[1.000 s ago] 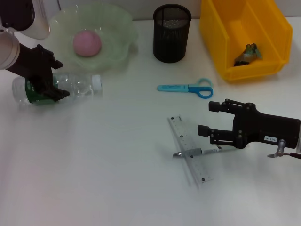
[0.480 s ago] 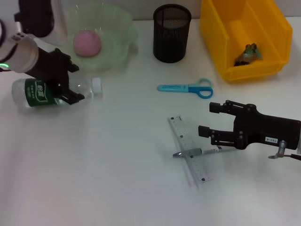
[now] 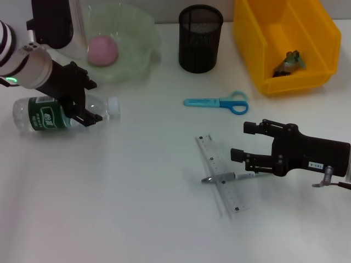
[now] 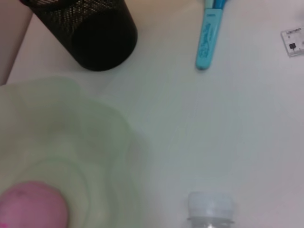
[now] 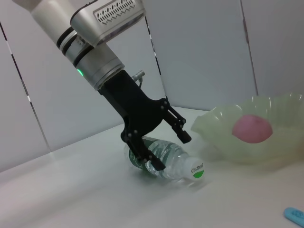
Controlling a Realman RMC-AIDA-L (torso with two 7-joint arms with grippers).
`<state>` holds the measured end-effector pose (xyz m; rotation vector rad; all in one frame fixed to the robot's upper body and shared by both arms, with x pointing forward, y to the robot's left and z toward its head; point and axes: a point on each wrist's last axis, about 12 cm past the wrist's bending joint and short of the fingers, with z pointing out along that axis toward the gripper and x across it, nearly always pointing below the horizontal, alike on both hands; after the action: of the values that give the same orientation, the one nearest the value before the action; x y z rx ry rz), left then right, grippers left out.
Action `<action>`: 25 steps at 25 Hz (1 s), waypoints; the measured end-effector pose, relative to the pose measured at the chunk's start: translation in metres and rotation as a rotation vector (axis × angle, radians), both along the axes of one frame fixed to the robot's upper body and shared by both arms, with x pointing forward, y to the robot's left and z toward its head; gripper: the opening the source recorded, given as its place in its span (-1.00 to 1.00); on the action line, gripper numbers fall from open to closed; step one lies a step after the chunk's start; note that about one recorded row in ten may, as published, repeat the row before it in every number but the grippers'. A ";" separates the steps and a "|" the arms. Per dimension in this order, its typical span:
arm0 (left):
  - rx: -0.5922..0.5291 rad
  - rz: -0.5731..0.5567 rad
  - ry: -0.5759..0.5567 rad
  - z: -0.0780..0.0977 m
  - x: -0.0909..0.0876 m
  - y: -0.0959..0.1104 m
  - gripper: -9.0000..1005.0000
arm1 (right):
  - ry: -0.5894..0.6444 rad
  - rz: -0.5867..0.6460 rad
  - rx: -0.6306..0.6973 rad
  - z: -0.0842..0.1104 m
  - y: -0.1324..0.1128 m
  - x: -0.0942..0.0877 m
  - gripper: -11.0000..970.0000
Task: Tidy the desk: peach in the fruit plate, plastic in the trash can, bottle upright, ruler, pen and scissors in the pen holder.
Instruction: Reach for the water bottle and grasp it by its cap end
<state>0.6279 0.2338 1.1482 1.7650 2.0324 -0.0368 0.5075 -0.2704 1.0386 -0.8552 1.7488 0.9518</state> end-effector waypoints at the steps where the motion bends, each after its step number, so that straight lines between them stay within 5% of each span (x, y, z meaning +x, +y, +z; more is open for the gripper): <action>1: 0.002 -0.004 0.004 -0.001 0.000 -0.001 0.59 | 0.000 0.000 0.000 0.000 0.000 0.000 0.69; 25: 0.030 -0.079 -0.010 -0.021 0.001 -0.031 0.59 | 0.018 0.000 0.015 -0.003 0.000 -0.006 0.69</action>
<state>0.6286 0.2030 1.1275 1.8594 1.9655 -0.0211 0.5015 -0.2707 1.0356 -0.8389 1.7544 0.9742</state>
